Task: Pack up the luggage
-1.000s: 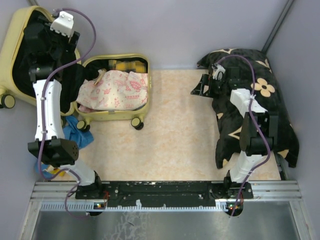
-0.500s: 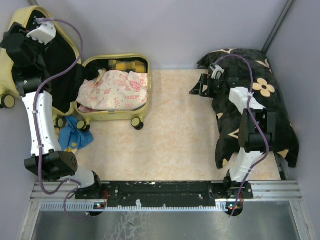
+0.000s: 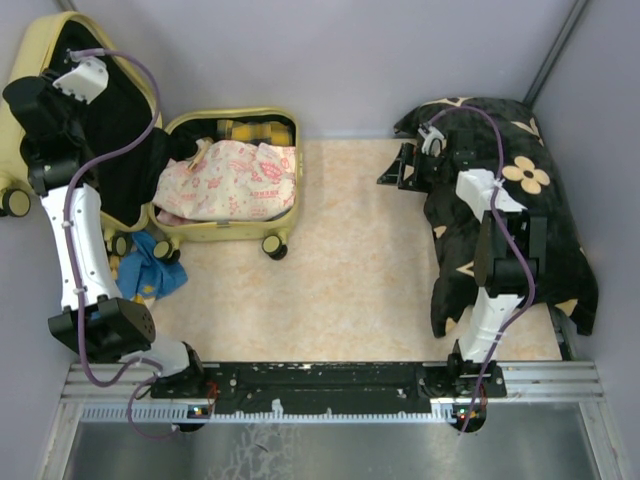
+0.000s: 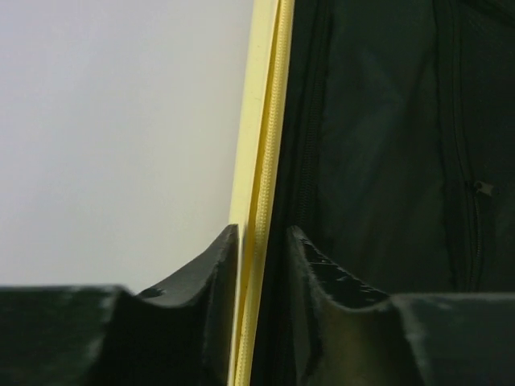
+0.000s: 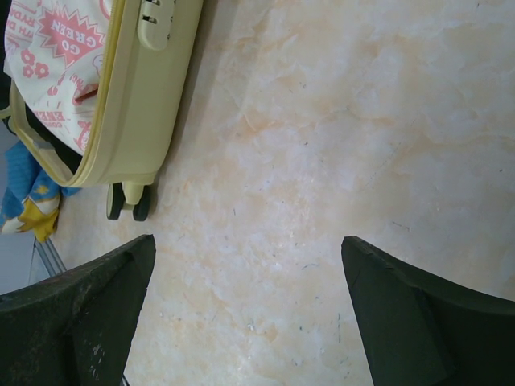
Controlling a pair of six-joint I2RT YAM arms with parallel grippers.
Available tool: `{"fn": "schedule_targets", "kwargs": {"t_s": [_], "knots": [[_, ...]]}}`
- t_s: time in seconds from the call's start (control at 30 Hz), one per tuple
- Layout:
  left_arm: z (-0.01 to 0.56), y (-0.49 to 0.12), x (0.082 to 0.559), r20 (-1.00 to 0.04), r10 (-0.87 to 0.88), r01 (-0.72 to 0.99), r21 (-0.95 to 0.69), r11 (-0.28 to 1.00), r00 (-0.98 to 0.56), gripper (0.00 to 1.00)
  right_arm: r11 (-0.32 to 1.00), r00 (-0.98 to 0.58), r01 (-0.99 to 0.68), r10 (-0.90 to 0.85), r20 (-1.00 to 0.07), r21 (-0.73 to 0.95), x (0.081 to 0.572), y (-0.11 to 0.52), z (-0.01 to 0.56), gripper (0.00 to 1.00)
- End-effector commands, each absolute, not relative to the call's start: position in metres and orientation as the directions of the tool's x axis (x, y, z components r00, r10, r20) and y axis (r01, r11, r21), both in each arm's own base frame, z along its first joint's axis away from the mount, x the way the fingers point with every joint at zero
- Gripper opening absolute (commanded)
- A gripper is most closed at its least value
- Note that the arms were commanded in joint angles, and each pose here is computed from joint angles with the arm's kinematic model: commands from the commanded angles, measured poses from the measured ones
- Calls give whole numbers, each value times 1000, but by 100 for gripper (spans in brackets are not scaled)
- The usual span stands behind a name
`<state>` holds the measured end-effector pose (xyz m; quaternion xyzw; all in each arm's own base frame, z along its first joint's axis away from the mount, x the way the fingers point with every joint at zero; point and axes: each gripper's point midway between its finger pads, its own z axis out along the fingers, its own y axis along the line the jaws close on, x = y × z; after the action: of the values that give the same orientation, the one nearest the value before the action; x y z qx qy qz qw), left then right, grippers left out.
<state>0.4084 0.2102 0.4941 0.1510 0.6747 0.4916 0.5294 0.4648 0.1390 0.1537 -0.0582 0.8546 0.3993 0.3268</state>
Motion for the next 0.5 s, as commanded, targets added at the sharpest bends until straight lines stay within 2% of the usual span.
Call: {"fn": "schedule_targets", "kwargs": {"t_s": [0.0,0.3,0.47], "knots": [[502,202,417,-594,728,-305,803,512,-341,29,659,-743,-402,170,-647,635,477,140,178,99],[491,163,445,-586,760,-227,810,541,-280,1,663,-748,-394,171,-641,637,475,139,176,99],[481,117,470,-585,785,-147,811,566,-205,0,664,-748,-391,174,-640,637,473,139,175,99]]}}
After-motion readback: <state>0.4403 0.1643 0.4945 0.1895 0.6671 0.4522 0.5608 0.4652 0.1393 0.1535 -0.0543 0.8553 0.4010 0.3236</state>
